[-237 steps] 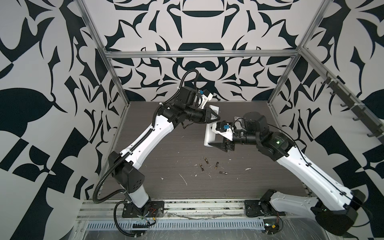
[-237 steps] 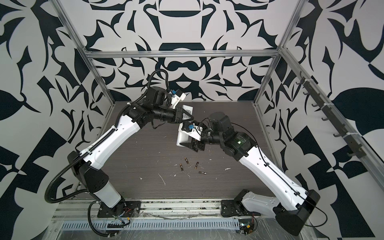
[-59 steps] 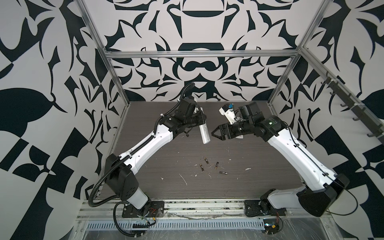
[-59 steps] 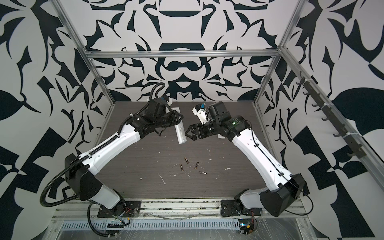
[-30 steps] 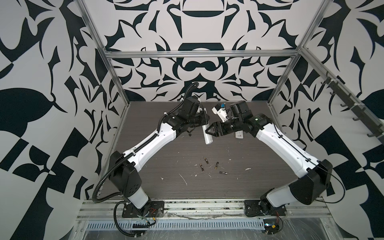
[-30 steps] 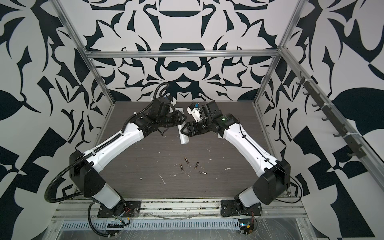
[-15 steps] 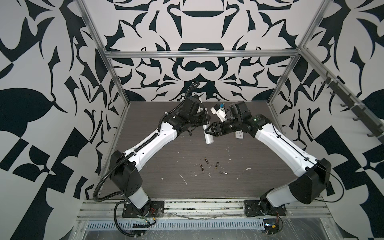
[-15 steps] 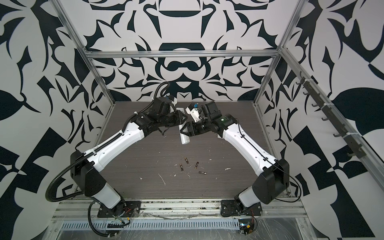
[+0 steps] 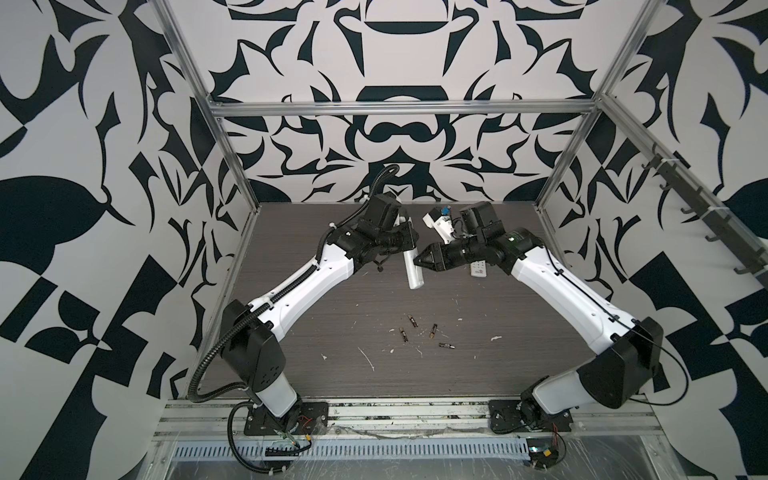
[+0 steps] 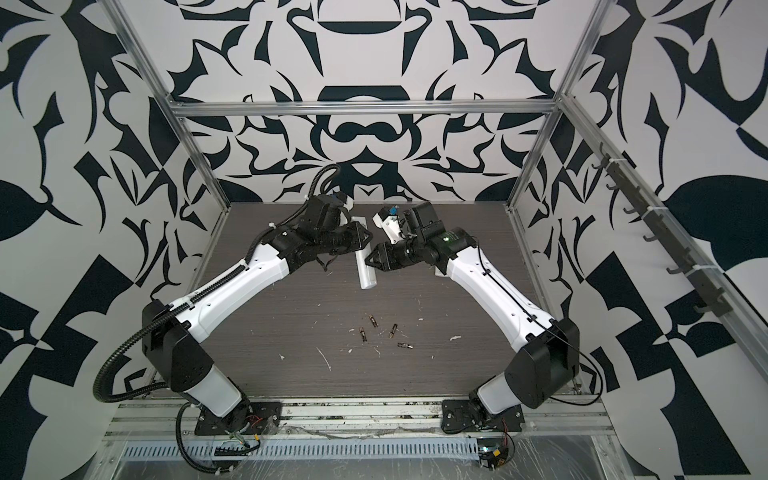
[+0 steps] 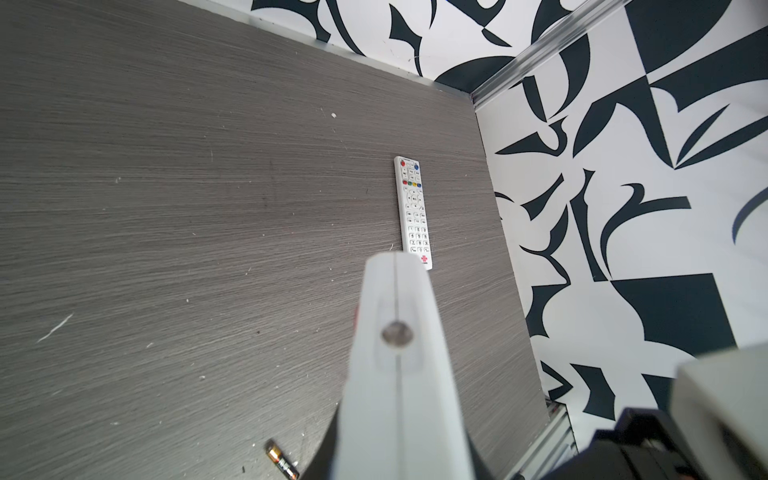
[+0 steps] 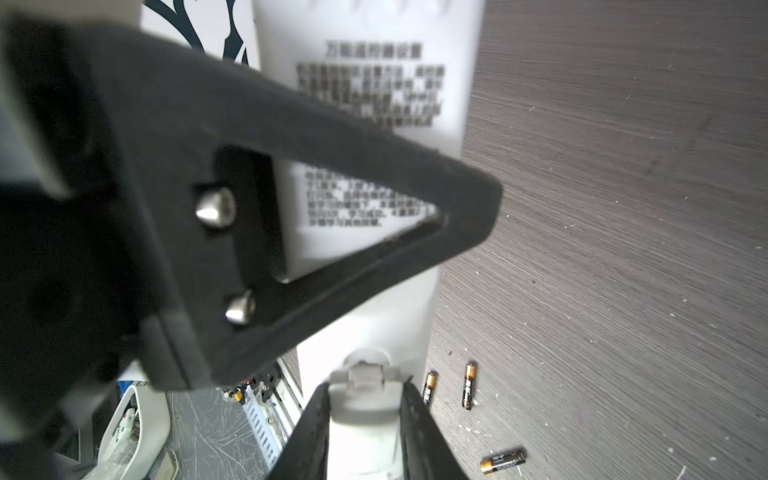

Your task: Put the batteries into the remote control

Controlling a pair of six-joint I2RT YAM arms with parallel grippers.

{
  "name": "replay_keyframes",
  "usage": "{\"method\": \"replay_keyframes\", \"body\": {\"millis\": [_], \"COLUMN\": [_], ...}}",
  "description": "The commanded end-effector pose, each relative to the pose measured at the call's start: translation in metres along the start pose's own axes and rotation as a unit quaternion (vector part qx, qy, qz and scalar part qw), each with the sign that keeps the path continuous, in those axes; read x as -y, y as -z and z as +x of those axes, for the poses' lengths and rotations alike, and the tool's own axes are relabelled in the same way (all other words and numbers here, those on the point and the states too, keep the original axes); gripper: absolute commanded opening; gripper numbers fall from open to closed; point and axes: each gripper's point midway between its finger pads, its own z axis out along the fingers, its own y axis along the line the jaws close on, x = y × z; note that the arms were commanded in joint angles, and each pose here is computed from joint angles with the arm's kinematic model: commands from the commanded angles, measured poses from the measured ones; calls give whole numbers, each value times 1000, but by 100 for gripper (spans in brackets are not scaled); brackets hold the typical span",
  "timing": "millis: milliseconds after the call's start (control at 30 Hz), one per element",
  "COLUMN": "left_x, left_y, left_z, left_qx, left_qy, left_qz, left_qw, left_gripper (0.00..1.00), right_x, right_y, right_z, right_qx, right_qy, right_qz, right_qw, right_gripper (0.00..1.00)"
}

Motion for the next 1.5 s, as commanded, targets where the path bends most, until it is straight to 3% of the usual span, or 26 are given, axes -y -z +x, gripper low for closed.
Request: {"method": "replay_keyframes", "body": {"millis": [0,1067,1133,1333,1467], "left_x": [23,5,4,14,23], "left_y": [5,-2,-2,0,1], "left_z": [-9,-1,0,0,1], "left_qx": [10,4,4,3,0], "left_qy": [-2,1,2,-3,-9], "left_qz": [36,1,0,28,53], "left_qw": [999,1000,1000,1000,999], "left_gripper": [0,0,0,0,0], "right_x": [-9,-22,-23,-21,-21], "right_y": [3,39,40,38,37], "right_z": [-9,-27,-27,-23,-23], "right_qx": [16,73,73,68,66], "right_qy": [18,73,73,69,70], "right_qz": [-11,21,20,23,20], "right_qw": [1000,994,994,995,995], "right_gripper": [28,24,29,59,65]}}
